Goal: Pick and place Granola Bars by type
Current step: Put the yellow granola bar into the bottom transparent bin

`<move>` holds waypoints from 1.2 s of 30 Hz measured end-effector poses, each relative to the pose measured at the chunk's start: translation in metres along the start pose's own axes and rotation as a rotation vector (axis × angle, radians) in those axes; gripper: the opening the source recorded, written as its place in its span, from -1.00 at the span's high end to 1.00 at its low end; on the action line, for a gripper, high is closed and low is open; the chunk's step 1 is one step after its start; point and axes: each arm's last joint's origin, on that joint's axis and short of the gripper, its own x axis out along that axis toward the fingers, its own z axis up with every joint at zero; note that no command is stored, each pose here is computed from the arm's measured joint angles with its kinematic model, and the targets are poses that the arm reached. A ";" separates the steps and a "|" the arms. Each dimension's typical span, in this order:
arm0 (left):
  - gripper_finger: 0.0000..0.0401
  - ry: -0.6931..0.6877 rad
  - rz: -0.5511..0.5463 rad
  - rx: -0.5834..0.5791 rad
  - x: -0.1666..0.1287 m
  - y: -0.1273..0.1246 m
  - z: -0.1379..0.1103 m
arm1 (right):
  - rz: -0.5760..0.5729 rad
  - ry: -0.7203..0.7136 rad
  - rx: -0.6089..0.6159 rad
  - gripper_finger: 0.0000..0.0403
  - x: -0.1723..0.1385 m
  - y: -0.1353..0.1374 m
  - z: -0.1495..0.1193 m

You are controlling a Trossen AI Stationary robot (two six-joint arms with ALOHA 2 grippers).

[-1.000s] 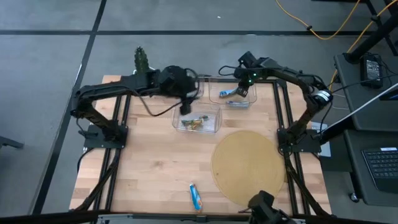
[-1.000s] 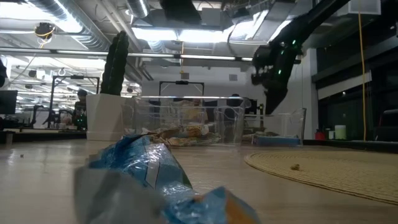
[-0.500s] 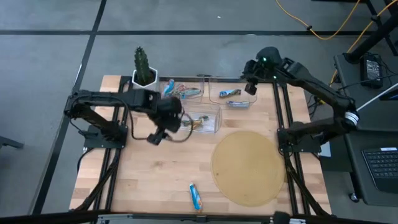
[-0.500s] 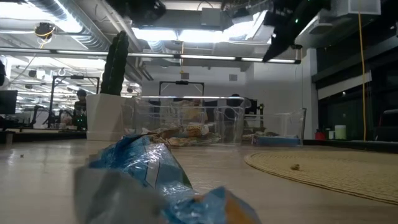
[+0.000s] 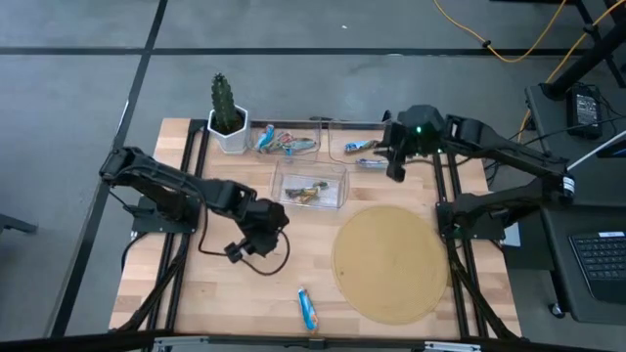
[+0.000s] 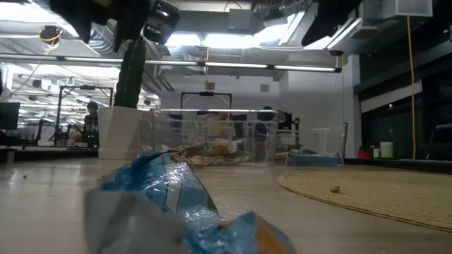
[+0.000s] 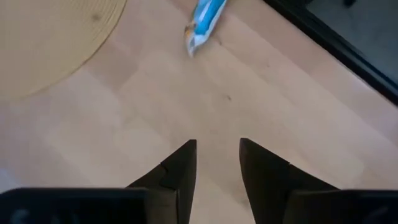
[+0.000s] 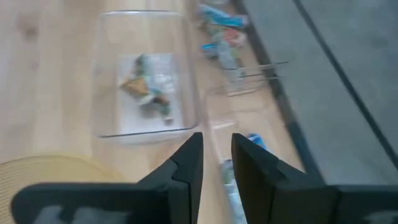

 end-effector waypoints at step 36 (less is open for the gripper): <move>-0.11 0.054 0.085 -0.076 0.121 -0.003 0.092 | 0.155 0.056 -0.287 0.57 -0.034 0.077 -0.016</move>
